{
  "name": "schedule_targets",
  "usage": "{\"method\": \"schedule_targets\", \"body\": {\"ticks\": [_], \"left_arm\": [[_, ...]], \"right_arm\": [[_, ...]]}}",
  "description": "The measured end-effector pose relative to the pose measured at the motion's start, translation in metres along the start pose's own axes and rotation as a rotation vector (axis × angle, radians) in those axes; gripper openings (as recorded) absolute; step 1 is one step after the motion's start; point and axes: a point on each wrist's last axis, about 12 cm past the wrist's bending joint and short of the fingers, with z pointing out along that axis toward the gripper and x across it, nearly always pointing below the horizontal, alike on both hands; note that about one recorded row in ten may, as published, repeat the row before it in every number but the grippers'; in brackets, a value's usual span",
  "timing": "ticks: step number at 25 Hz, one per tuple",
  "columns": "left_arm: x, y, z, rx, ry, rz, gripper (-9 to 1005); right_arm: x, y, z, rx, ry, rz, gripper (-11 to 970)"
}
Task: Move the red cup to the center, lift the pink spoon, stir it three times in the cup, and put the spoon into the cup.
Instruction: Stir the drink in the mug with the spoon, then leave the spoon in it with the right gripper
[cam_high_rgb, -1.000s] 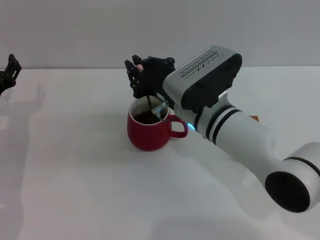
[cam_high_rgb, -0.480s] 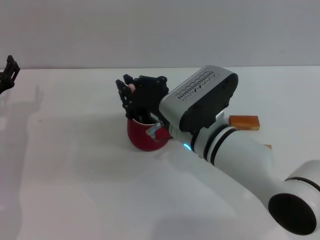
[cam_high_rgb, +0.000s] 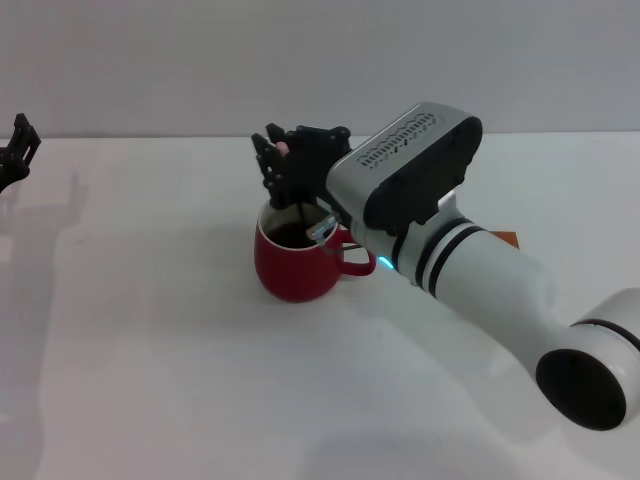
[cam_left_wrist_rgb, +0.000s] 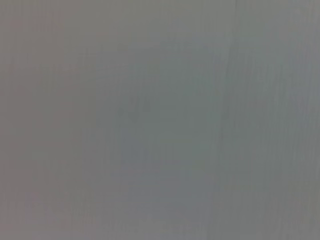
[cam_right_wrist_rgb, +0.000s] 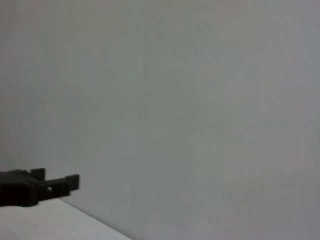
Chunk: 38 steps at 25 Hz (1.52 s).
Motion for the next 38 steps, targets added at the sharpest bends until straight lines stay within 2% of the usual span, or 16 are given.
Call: {"method": "schedule_targets", "body": {"ticks": [5, 9, 14, 22, 30, 38], "left_arm": [[0.000, 0.000, 0.000, 0.000, 0.001, -0.002, 829], [0.000, 0.000, 0.000, 0.000, 0.001, -0.002, 829], [0.000, 0.000, 0.000, 0.000, 0.001, -0.002, 829], [-0.001, -0.001, 0.001, 0.002, -0.002, -0.002, 829], [0.000, -0.001, 0.000, 0.002, -0.001, -0.002, 829], [0.000, 0.000, 0.000, 0.002, 0.001, -0.001, 829]], "right_arm": [[0.005, -0.002, -0.004, 0.013, 0.011, 0.015, 133], [0.008, 0.011, -0.011, -0.016, 0.009, 0.036, 133], [0.006, 0.019, -0.011, -0.041, 0.004, 0.035, 134], [-0.004, 0.009, 0.001, -0.025, -0.012, 0.008, 134], [0.003, -0.007, -0.004, 0.035, 0.003, 0.031, 134], [0.011, 0.006, -0.014, 0.004, 0.013, 0.046, 133]]}}
